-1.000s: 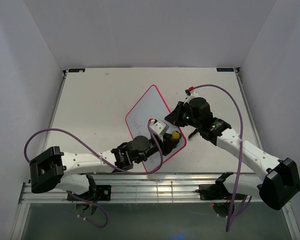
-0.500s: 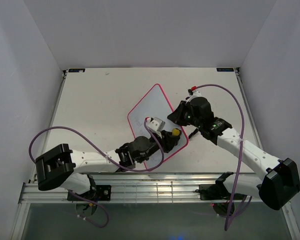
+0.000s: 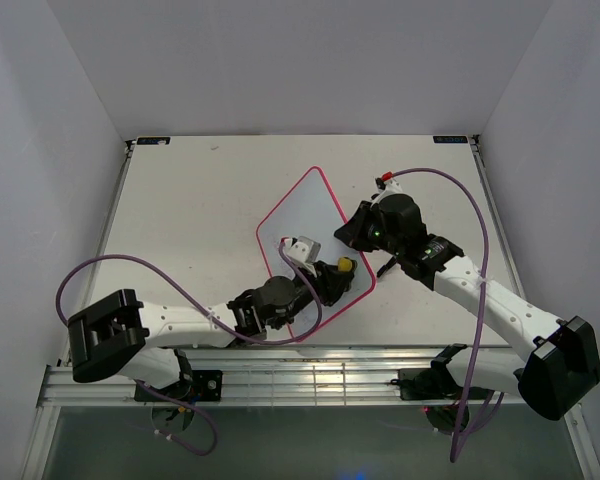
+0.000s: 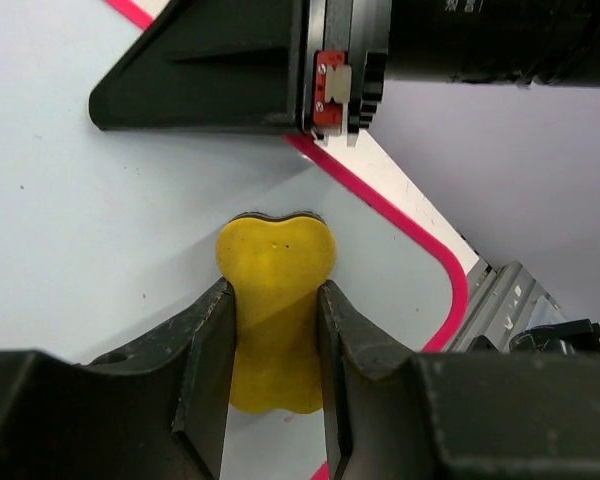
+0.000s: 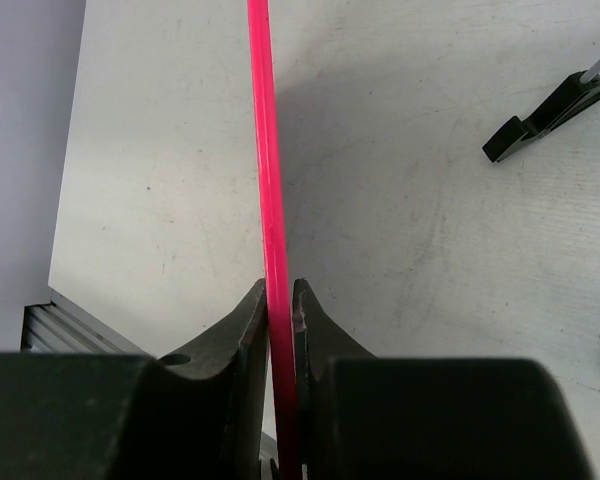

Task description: Erase the whiteboard

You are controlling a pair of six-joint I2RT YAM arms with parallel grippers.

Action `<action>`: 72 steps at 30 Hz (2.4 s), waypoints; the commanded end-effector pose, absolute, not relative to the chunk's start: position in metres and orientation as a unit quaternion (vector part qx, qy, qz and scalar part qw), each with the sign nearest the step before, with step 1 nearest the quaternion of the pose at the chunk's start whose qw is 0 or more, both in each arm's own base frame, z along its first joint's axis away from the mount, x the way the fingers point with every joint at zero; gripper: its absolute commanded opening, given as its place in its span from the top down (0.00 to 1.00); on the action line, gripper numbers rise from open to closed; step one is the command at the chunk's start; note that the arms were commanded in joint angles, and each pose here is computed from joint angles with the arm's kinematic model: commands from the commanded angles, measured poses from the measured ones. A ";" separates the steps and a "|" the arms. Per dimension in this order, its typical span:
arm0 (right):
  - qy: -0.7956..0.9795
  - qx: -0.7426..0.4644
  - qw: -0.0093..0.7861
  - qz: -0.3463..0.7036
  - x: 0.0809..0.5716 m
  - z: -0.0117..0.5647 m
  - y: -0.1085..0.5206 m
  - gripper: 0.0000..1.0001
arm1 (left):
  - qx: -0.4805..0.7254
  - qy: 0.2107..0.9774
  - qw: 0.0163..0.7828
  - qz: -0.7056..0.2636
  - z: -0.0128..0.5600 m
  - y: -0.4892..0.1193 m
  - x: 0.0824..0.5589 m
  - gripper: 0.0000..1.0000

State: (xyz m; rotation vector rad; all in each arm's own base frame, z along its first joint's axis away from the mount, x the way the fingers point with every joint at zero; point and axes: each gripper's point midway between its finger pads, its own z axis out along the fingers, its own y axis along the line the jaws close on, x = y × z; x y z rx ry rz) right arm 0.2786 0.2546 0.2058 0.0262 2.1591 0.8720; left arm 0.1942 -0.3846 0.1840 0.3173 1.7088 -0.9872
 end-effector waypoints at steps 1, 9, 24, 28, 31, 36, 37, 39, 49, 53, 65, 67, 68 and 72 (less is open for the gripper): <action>0.760 -0.014 0.453 0.466 0.273 0.310 0.297 0.92 | 0.269 0.823 0.397 -0.303 0.054 -0.356 0.132 1.00; 0.759 -0.019 0.450 0.470 0.273 0.310 0.301 0.92 | 0.308 0.797 0.413 -0.317 0.073 -0.377 0.114 1.00; 0.759 -0.026 0.445 0.475 0.269 0.306 0.302 0.92 | 0.327 0.757 0.460 -0.330 0.118 -0.386 0.138 1.00; 0.758 -0.026 0.446 0.476 0.269 0.306 0.301 0.92 | 0.297 0.774 0.445 -0.337 0.107 -0.371 0.153 1.00; 0.757 -0.025 0.448 0.475 0.269 0.307 0.300 0.92 | 0.264 0.802 0.420 -0.333 0.081 -0.351 0.162 1.00; 0.753 -0.024 0.454 0.476 0.269 0.311 0.298 0.92 | 0.218 0.843 0.378 -0.316 0.036 -0.327 0.159 1.00; 0.752 -0.024 0.455 0.477 0.268 0.313 0.298 0.92 | 0.211 0.851 0.370 -0.309 0.025 -0.323 0.158 1.00; 0.752 -0.025 0.455 0.477 0.268 0.313 0.298 0.92 | 0.204 0.854 0.363 -0.313 0.019 -0.322 0.156 1.00; 0.759 -0.027 0.447 0.473 0.268 0.302 0.300 0.92 | 0.222 0.795 0.404 -0.395 0.098 -0.350 0.153 1.00; 0.757 -0.025 0.448 0.475 0.269 0.302 0.300 0.92 | 0.247 0.769 0.412 -0.421 0.125 -0.364 0.136 1.00; 0.757 -0.027 0.442 0.481 0.268 0.301 0.304 0.92 | 0.249 0.784 0.421 -0.381 0.114 -0.374 0.137 1.00; 0.756 -0.029 0.442 0.483 0.267 0.302 0.303 0.92 | 0.221 0.795 0.422 -0.375 0.112 -0.363 0.159 1.00; 0.754 -0.031 0.443 0.483 0.266 0.302 0.303 0.92 | 0.216 0.797 0.420 -0.377 0.112 -0.360 0.164 1.00; 0.750 -0.048 0.443 0.489 0.260 0.305 0.303 0.92 | 0.186 0.807 0.432 -0.358 0.109 -0.340 0.199 1.00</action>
